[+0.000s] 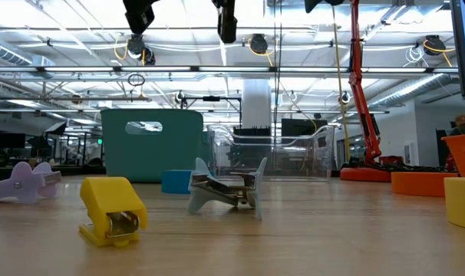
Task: Pick and place Stapler, Stapler remover, tape
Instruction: Put the mini green stapler into the blue bin
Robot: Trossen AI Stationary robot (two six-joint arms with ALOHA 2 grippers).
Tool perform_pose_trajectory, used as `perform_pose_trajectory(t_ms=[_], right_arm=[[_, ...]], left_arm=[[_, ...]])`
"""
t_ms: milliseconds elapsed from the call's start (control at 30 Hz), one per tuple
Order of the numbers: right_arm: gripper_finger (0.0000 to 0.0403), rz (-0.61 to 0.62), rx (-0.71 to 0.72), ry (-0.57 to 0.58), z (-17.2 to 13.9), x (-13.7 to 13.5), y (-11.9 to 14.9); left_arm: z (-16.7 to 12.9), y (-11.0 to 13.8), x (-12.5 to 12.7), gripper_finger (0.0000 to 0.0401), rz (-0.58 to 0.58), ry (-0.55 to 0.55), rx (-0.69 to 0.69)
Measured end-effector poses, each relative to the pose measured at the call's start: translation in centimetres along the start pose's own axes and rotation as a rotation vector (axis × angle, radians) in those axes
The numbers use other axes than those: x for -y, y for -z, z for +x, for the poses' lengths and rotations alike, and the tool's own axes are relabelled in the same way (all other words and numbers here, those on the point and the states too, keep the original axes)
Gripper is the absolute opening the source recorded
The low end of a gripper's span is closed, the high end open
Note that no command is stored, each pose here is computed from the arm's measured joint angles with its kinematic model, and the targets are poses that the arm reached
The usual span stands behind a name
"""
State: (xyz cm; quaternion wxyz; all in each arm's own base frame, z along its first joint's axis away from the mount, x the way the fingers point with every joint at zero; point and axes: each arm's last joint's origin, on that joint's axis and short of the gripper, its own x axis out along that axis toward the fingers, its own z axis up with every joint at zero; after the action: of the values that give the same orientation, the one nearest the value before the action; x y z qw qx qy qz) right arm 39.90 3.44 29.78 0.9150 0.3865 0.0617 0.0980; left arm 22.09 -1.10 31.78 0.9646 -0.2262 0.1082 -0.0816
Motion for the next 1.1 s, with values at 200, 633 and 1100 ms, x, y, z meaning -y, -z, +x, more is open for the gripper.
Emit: perform_pose_trajectory(t_ms=[200, 633, 1100], right_arm=[[0.0049, -0.004, 0.035, -0.010, -0.1, 0.2, -0.7], [0.0049, -0.003, 0.059, 0.016, -0.2, 0.6, -1.0], [0.0049, -0.003, 0.064, 0.021, -0.2, 0.7, -1.1]], left_arm=[[-0.7, -0.2, 0.1, 0.0214, -0.007, -0.002, 0.009], [-0.3, -0.3, -0.1, 0.0214, -0.002, -0.023, 0.029], [-0.3, -0.5, -0.1, 0.0213, -0.002, -0.038, 0.063]])
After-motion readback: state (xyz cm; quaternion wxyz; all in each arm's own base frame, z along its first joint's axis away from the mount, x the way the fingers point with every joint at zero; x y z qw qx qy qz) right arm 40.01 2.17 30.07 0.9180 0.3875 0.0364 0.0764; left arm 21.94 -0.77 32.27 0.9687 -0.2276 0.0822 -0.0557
